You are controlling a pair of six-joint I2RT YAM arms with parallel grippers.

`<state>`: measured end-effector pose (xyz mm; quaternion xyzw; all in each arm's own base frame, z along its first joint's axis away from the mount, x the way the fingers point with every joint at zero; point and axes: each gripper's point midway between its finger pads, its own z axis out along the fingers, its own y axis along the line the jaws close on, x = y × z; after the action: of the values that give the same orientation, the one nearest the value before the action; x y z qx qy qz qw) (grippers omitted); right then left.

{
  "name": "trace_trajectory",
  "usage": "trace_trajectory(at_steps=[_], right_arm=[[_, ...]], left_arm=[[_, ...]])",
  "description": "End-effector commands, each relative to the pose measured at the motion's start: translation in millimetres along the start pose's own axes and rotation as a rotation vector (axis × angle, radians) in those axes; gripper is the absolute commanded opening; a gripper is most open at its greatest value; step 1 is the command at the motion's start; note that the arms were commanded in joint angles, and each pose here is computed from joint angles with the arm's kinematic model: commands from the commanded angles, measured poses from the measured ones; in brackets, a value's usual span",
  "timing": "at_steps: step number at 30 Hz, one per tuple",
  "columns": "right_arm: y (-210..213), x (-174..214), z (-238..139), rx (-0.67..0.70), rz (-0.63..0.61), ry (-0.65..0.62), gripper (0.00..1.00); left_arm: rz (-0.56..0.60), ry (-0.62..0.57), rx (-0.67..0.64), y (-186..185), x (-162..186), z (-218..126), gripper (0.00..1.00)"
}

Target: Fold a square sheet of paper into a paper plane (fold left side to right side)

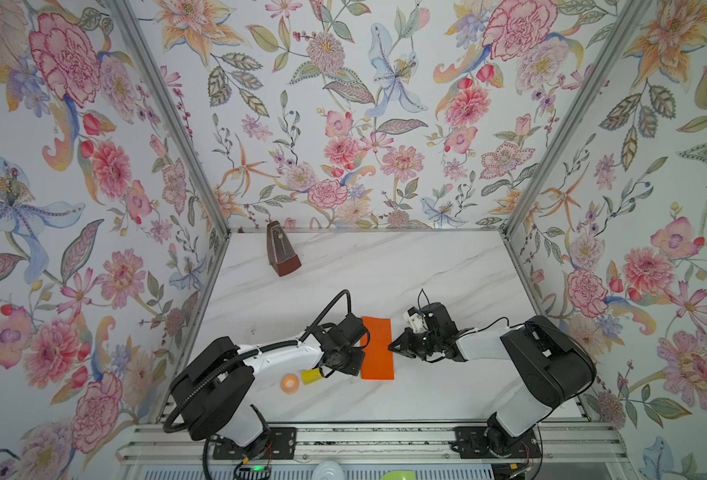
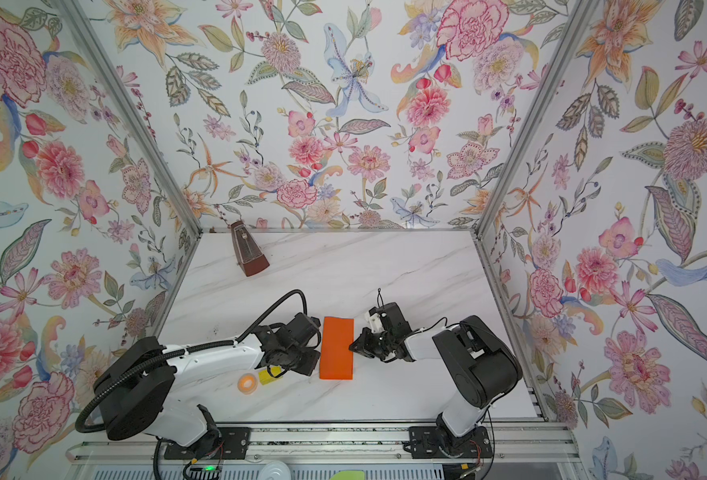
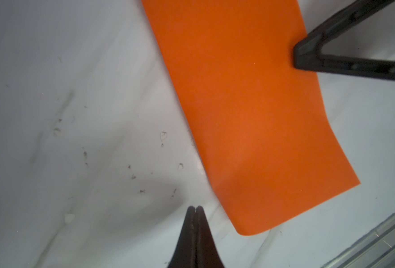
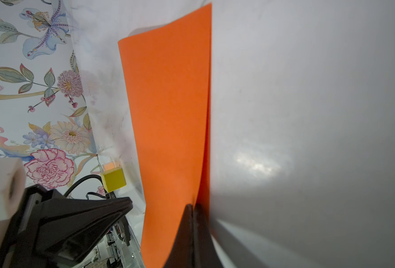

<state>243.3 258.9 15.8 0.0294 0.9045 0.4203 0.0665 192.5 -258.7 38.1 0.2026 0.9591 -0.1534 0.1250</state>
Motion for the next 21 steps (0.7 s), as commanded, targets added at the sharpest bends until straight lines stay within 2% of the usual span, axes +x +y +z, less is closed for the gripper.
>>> trace_trajectory(at_steps=[1,10,12,21], right_arm=[[-40,22,-2,0.142,0.086,0.046,0.00],[-39,21,-3,0.143,0.082,0.045,0.00],[-40,21,-4,0.144,0.083,0.044,0.00],[-42,22,-5,0.149,0.088,0.045,0.00]], left_arm=[[0.006,-0.050,0.097,-25,-20,-13,0.02],[0.048,0.035,0.141,-37,-2,4,0.02],[0.075,0.098,0.134,-35,13,16,0.02],[0.099,0.232,0.075,-15,50,30,0.01]])
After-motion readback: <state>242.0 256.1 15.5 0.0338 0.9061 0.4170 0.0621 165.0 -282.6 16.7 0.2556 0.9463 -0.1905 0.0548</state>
